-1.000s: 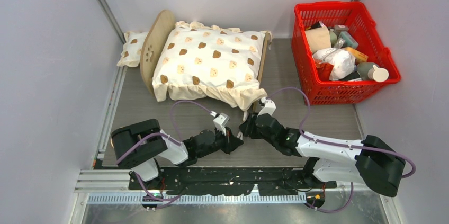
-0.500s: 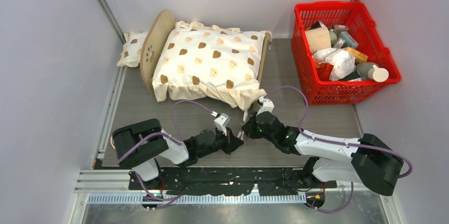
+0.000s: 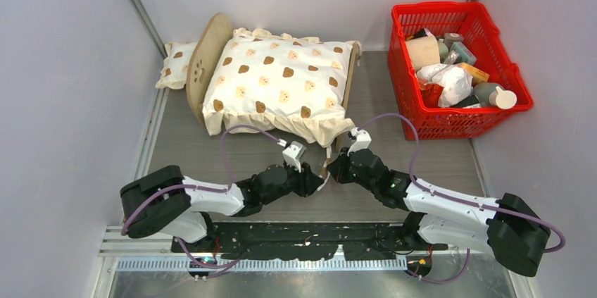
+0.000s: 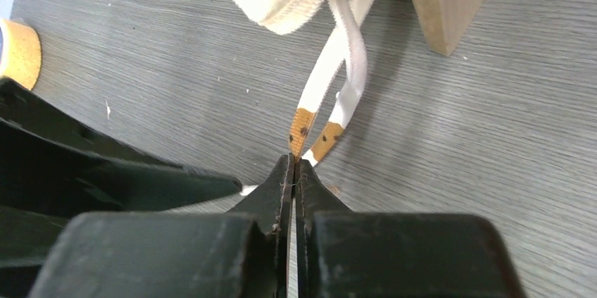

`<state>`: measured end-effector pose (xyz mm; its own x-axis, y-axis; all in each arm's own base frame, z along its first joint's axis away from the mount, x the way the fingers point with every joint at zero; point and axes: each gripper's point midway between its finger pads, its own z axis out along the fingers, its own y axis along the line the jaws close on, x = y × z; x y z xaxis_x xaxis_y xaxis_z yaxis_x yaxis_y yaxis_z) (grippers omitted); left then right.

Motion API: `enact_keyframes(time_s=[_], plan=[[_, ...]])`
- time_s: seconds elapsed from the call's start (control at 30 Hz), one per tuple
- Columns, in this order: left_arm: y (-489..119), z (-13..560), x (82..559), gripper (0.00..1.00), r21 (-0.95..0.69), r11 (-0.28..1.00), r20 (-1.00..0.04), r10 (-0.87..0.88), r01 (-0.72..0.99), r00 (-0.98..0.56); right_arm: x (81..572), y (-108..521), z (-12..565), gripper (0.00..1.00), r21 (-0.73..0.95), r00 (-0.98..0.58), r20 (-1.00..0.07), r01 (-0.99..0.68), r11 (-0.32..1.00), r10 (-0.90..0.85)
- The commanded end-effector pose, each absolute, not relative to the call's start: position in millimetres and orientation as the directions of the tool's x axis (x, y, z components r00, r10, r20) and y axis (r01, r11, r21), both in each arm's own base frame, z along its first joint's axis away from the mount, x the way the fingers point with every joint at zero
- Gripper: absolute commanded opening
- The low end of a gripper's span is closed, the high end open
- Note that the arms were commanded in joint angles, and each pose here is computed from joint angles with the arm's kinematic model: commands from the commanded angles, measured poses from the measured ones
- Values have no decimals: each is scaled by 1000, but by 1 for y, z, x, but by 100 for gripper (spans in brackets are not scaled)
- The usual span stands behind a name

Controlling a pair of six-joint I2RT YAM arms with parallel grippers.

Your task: Set up the pet bed

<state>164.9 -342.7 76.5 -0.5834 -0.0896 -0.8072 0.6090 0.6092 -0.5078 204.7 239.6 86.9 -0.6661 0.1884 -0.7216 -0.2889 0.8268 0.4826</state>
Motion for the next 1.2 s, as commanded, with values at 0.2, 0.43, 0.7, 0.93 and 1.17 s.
enact_keyframes(time_s=[0.2, 0.43, 0.7, 0.93, 1.17], plan=[[-358, 130, 209, 37, -470, 681, -833, -131, 562, -538, 209, 229, 98, 5, 447, -616, -770, -333, 830, 167], [-366, 134, 245, 37, -541, 698, -790, -232, 470, -567, 206, 228, 91, 5, 424, -620, -775, -365, 829, 124], [-383, 138, 265, 38, -553, 666, -806, -274, 501, -525, 210, 227, 96, 5, 372, -560, -824, -424, 826, 84], [-390, 138, 277, 40, -513, 681, -837, -263, 522, -479, 210, 230, 96, 5, 361, -559, -827, -443, 821, 62], [-388, 130, 287, 41, -478, 725, -850, -240, 496, -468, 211, 232, 95, 5, 354, -561, -826, -451, 819, 49]])
